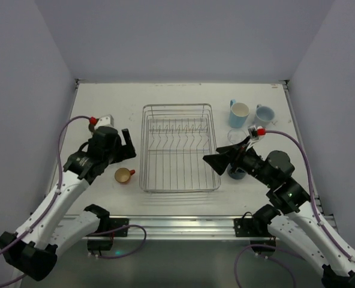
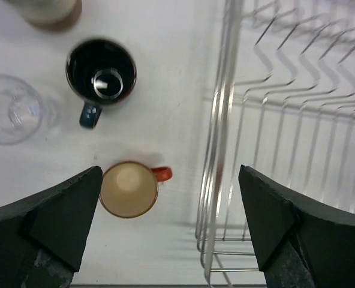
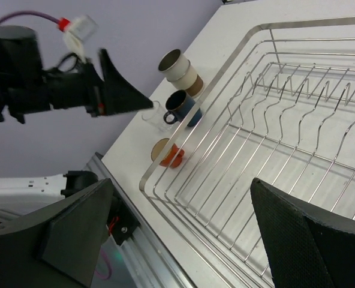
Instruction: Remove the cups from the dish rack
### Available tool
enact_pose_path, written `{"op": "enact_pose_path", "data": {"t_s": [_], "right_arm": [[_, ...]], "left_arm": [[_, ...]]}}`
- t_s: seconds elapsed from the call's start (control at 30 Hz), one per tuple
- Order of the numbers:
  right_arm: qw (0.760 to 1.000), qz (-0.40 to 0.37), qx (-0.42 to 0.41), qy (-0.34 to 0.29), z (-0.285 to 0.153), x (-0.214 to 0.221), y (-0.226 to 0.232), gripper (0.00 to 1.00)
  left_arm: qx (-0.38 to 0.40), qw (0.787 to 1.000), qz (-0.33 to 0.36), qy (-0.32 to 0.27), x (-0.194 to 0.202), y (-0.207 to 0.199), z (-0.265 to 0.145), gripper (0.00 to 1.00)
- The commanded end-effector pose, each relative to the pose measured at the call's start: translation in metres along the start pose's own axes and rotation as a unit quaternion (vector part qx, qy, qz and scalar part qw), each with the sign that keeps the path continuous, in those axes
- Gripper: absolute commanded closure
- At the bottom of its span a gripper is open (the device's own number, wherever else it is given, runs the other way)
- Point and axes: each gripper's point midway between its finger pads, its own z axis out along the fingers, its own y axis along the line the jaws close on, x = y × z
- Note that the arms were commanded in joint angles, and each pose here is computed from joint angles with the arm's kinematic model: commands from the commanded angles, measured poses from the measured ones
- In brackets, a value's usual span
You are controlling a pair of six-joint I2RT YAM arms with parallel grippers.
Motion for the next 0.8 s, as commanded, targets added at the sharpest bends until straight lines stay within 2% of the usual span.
{"op": "enact_pose_path", "data": {"t_s": [0.0, 0.07, 0.13, 0.23, 0.33, 0.4, 0.47, 0.53, 0.67, 0.73, 0.77], "right_arm": [[0.999, -0.021, -0.017, -0.037, -0.006, -0.02, 0.012, 0.01], [0.996, -0.028, -0.011, -0.081, -0.018, -0.032, 0.012, 0.01], [0.992, -0.036, 0.004, -0.12, -0.027, -0.045, 0.009, 0.01], [0.987, -0.051, 0.023, -0.154, -0.039, -0.06, 0.008, 0.01], [0.976, -0.057, 0.082, -0.192, -0.052, -0.083, -0.004, 0.01], [0.958, -0.057, 0.139, -0.243, -0.071, -0.115, -0.011, 0.01], [0.939, -0.066, 0.167, -0.294, -0.096, -0.148, -0.003, 0.01], [0.927, -0.09, 0.159, -0.326, -0.117, -0.173, 0.016, 0.01], [0.913, -0.113, 0.152, -0.362, -0.139, -0.199, 0.035, 0.01], [0.909, -0.116, 0.16, -0.366, -0.141, -0.203, 0.035, 0.01], [0.909, -0.115, 0.165, -0.365, -0.139, -0.203, 0.032, 0.01]], "left_arm": [[0.029, 0.989, -0.009, -0.142, -0.074, -0.005, -0.058, 0.0], [0.041, 0.977, -0.022, -0.206, -0.104, -0.005, -0.091, 0.0], [0.054, 0.968, -0.022, -0.243, -0.122, -0.006, -0.114, 0.0], [0.125, 0.941, -0.013, -0.313, -0.153, -0.026, -0.158, 0.0], [0.191, 0.901, -0.006, -0.388, -0.183, -0.044, -0.204, 0.0], [0.21, 0.884, -0.013, -0.418, -0.198, -0.049, -0.228, 0.0], [0.234, 0.859, -0.028, -0.455, -0.214, -0.053, -0.257, 0.0], [0.265, 0.83, -0.026, -0.49, -0.223, -0.058, -0.285, 0.0], [0.276, 0.806, -0.016, -0.524, -0.223, -0.052, -0.31, 0.0], [0.272, 0.802, 0.003, -0.532, -0.221, -0.051, -0.308, 0.0], [0.263, 0.812, 0.005, -0.522, -0.216, -0.051, -0.294, 0.0]]}}
